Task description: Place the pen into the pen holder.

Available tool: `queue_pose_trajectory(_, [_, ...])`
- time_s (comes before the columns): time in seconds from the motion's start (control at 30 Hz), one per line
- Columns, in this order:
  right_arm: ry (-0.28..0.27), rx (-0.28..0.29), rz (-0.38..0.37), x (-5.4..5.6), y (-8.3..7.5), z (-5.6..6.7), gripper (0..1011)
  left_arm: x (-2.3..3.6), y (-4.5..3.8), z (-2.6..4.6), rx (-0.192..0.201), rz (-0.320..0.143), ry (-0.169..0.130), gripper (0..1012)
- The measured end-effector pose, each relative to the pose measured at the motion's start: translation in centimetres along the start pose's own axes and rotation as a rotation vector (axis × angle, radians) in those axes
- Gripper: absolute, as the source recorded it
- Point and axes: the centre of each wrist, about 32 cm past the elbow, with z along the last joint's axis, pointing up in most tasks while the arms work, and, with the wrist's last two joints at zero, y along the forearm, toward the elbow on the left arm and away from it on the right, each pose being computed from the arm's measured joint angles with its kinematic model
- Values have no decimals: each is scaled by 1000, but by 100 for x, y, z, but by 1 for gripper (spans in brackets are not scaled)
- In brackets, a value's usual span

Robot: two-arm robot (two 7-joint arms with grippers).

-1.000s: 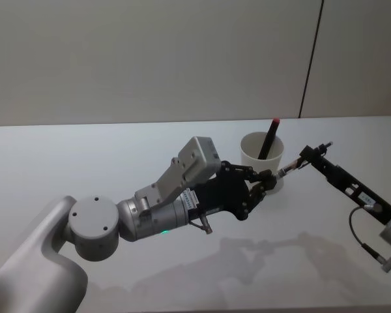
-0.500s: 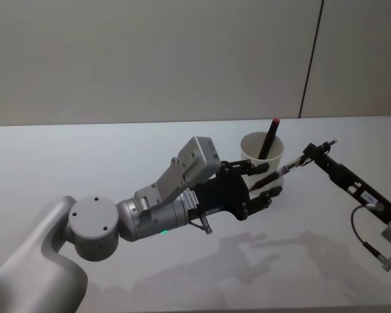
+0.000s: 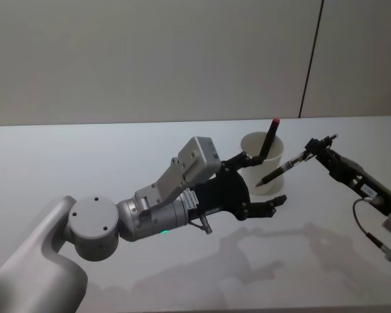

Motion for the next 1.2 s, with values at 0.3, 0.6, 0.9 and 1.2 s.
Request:
queue_pose_trajectory(0.3, [-124, -11, -19, 86, 127, 189, 130, 0, 0, 0, 0, 0, 0, 1000])
queue_pose_trajectory(0.6, [-244, -27, -19, 202, 359, 443, 131, 0, 0, 0, 0, 0, 0, 1000])
queue_pose_trajectory(0.9, [-325, -54, -4, 347, 674, 666, 130, 0, 0, 0, 0, 0, 0, 1000])
queue_pose_trajectory(1.2, [-371, -93, 22, 507, 931, 795, 130, 0, 0, 0, 0, 0, 0, 1000])
